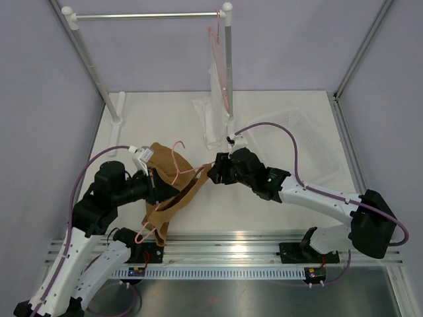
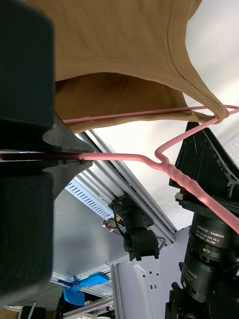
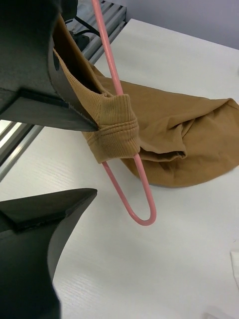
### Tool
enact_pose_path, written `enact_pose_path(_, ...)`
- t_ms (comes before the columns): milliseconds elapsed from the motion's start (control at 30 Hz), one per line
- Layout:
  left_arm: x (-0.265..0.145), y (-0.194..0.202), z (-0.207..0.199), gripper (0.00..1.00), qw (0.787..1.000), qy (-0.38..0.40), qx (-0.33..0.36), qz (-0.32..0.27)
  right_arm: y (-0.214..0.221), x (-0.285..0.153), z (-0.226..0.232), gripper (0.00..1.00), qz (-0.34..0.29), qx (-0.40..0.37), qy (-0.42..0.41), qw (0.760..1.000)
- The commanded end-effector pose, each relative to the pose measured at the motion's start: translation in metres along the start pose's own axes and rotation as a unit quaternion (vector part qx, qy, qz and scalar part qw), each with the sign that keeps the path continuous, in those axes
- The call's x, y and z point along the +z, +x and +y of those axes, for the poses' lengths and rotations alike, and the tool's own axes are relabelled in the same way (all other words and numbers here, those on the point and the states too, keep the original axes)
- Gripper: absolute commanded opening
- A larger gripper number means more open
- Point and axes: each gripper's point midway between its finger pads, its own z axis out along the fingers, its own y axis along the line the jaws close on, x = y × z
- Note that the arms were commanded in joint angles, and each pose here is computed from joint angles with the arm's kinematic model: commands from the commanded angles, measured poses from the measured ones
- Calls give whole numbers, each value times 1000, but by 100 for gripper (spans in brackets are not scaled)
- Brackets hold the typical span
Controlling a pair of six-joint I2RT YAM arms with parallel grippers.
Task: Remove the tank top from the hanger
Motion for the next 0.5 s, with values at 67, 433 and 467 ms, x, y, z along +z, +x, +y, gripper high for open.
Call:
enact_pose_path(67, 3, -8, -16, 0, 999, 45, 17, -12, -38, 0, 35, 63, -61, -10, -56, 997)
enact_pose_path(433, 6, -7, -25, 0, 997, 74, 16, -10, -34, 14, 40, 60, -50, -19, -64, 997)
enact_pose_path(467, 5, -9, -26, 0, 997, 73, 17, -13, -30, 17, 37, 54, -45, -21, -58, 997)
